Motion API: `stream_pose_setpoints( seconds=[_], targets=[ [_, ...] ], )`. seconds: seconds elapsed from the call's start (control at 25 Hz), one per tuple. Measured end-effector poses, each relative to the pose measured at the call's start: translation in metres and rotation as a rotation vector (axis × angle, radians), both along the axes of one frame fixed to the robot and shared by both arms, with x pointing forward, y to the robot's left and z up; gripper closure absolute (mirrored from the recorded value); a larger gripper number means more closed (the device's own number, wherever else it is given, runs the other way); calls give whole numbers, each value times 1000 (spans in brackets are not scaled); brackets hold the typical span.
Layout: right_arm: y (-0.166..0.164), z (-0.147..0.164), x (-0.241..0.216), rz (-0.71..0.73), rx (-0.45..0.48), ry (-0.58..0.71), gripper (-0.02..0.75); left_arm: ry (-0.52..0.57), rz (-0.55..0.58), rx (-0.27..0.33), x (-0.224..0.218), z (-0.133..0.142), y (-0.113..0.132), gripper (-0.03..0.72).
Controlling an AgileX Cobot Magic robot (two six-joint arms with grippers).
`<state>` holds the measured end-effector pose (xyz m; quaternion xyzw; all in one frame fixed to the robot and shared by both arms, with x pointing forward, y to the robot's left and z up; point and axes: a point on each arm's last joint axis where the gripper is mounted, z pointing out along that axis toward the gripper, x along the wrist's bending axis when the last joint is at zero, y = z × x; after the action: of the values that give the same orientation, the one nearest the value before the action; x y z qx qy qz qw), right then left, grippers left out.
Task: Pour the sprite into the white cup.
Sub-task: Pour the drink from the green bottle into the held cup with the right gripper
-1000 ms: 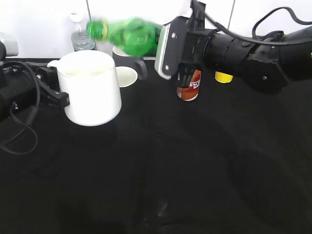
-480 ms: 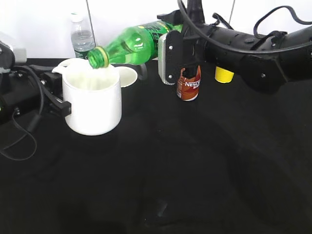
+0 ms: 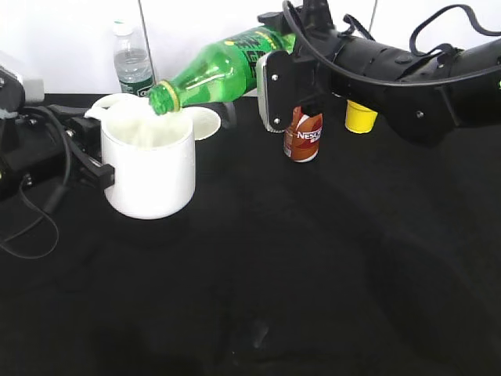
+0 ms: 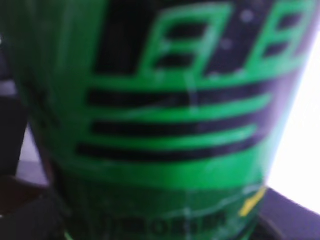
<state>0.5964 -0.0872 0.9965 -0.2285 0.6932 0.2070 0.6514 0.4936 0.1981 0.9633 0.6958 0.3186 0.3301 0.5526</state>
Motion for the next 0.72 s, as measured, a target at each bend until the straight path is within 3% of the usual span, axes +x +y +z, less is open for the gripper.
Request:
stream_pose_setpoints(
  seconds=[0.72],
  targets=[
    [0,6,1,-4,-20,-86,330,-22,-8,-10,0,2,-1,629]
  ],
)
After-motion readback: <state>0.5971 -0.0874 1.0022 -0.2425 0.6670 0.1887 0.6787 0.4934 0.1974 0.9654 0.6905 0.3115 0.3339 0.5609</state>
